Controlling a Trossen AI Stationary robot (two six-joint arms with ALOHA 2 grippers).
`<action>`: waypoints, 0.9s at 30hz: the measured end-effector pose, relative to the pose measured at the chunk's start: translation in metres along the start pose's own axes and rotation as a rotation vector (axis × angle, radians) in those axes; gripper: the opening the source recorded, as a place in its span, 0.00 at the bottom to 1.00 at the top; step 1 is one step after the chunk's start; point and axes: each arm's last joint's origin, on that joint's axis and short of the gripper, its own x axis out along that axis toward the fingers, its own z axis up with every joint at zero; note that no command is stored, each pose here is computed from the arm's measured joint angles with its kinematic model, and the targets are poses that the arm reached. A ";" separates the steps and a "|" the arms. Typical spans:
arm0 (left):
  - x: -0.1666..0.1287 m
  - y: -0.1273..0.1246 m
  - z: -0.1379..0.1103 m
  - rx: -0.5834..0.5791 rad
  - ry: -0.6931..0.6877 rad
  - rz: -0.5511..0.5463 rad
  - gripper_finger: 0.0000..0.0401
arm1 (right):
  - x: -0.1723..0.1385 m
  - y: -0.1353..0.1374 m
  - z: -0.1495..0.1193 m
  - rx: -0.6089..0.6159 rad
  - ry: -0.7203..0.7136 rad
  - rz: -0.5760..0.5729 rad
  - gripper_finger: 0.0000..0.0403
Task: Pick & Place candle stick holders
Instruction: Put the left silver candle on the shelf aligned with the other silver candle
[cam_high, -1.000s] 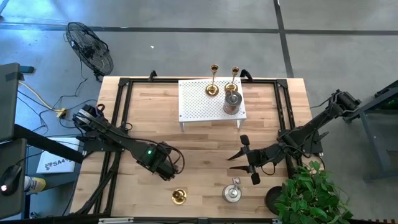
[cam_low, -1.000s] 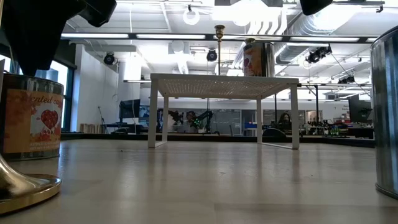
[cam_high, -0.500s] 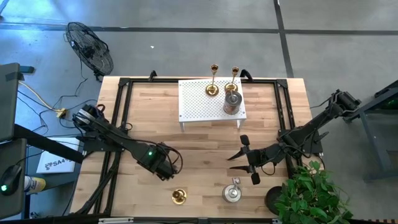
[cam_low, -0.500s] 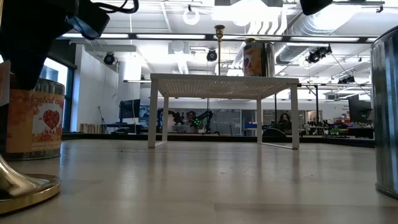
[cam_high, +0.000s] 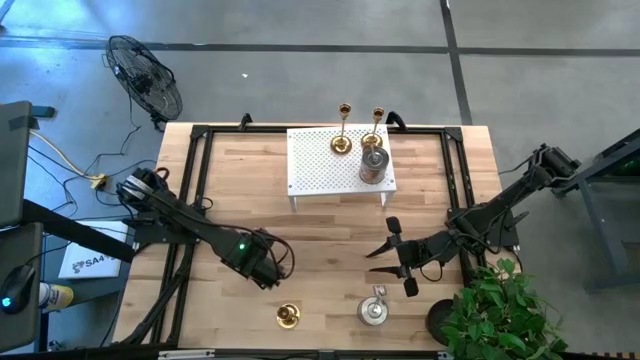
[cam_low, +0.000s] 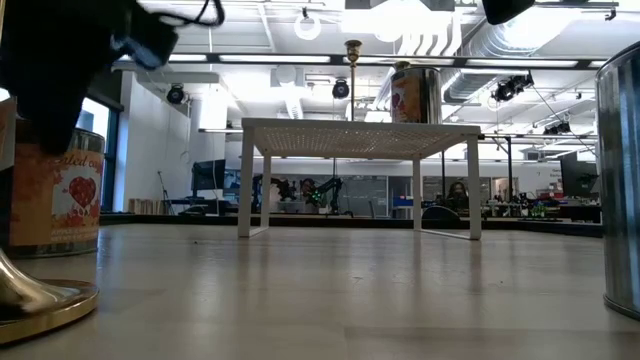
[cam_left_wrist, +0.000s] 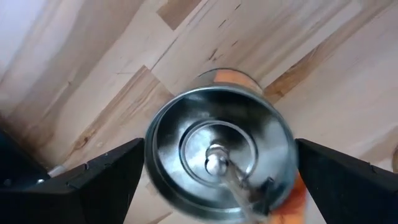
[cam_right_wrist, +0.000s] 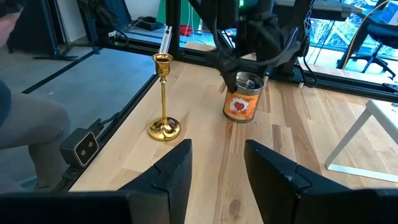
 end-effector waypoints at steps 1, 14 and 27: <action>0.004 0.001 -0.001 0.000 0.007 0.000 1.00 | 0.000 0.000 0.000 0.000 0.000 0.000 0.35; 0.020 -0.001 -0.002 0.000 0.007 -0.049 0.88 | 0.000 0.000 0.000 -0.001 0.001 0.000 0.35; 0.020 -0.004 -0.002 -0.009 -0.005 -0.072 0.88 | 0.000 0.000 0.000 0.000 0.000 0.000 0.35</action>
